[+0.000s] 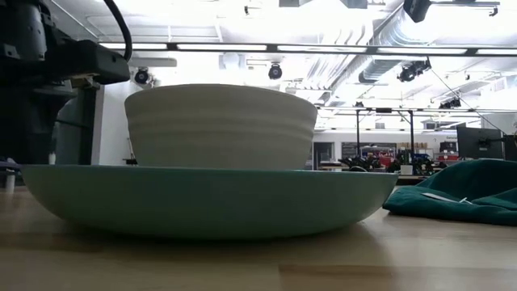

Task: Set table place
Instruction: Place the purple fork inside the white bowl

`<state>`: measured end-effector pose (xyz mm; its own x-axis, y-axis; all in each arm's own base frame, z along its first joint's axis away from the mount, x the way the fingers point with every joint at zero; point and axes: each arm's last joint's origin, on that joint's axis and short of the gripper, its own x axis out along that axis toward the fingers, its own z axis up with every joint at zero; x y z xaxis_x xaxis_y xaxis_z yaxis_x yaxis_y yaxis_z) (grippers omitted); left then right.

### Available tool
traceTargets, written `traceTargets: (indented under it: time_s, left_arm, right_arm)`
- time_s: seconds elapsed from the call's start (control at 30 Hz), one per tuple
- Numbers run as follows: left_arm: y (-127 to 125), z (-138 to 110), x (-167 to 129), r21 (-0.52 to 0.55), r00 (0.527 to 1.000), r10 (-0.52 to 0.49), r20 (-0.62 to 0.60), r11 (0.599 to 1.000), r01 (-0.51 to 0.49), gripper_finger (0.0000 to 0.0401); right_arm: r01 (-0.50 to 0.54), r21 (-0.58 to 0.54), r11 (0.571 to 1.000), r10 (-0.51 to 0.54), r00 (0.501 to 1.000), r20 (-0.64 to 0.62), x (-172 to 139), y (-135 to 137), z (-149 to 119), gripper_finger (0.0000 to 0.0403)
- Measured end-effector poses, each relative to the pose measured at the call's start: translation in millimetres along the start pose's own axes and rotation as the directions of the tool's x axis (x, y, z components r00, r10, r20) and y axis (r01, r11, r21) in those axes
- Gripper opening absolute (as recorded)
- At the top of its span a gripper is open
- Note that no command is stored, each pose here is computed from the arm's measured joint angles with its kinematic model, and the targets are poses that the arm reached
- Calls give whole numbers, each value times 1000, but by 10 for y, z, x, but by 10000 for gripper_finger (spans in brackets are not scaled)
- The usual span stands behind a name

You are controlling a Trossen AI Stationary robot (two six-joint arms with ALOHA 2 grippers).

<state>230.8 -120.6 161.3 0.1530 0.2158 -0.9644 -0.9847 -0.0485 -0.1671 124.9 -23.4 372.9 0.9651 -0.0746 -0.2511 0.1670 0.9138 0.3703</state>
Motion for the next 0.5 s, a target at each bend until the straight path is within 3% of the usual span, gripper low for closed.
traceTargets:
  time_s: [0.5]
  left_arm:
    - [-104, -96, 97, 14, 999, 34, 37, 999, -34, 7]
  right_arm:
    - [4, 2, 1000, -4, 1000, -11, 1, -5, -12, 0]
